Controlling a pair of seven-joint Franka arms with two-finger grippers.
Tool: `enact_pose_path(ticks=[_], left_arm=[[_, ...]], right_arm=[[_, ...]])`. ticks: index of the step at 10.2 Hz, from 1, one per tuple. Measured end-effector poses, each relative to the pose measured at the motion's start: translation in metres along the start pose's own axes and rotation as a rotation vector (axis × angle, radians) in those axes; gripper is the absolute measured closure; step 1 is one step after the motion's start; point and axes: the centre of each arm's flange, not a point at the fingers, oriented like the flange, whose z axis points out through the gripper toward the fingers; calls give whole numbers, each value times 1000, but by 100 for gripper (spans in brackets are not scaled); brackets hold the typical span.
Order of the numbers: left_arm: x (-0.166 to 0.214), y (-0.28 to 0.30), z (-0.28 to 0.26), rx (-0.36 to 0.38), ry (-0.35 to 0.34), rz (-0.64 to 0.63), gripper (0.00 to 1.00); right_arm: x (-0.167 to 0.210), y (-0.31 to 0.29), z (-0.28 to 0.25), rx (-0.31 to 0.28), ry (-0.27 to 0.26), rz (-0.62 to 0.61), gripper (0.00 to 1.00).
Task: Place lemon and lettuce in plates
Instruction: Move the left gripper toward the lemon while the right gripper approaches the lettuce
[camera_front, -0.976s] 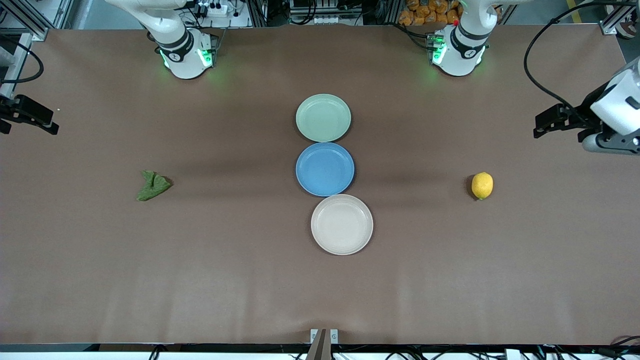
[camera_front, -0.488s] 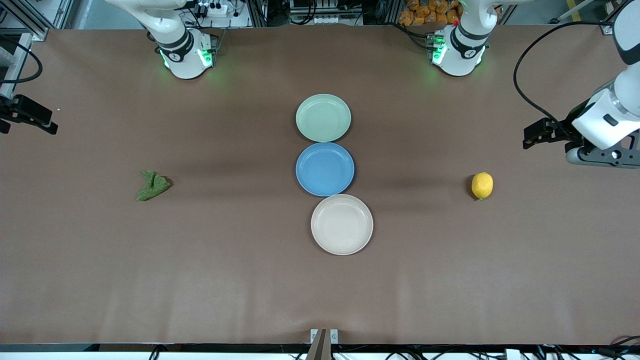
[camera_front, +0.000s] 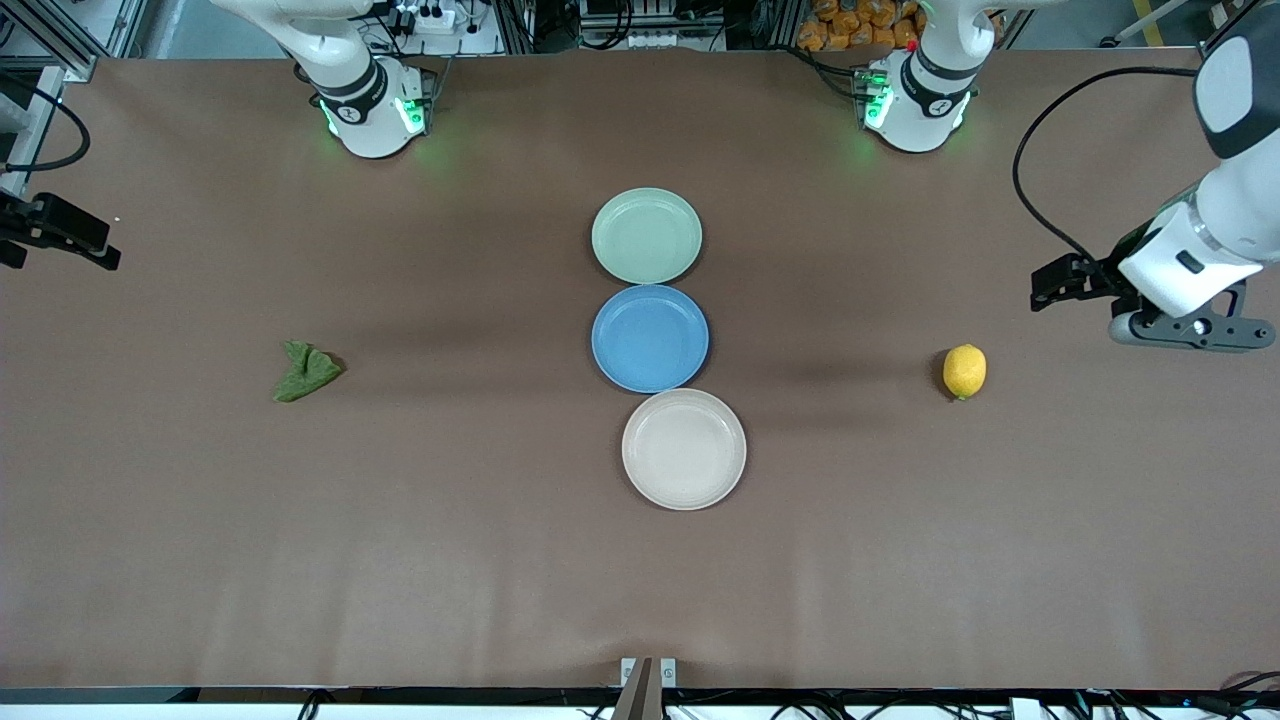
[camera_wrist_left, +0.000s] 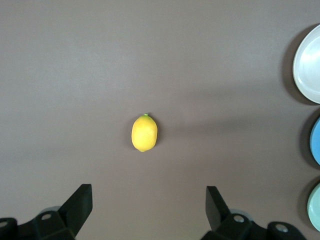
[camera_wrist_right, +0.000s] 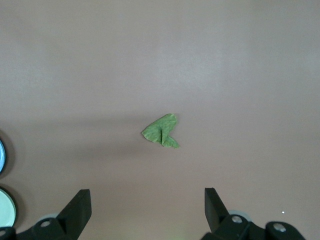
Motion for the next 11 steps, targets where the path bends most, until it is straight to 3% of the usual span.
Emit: enact_pose_path(ticks=[11], left_arm=[[21,12,66,-2,-37,-28,0]], right_arm=[[21,31,106,-2,23,-20,0]])
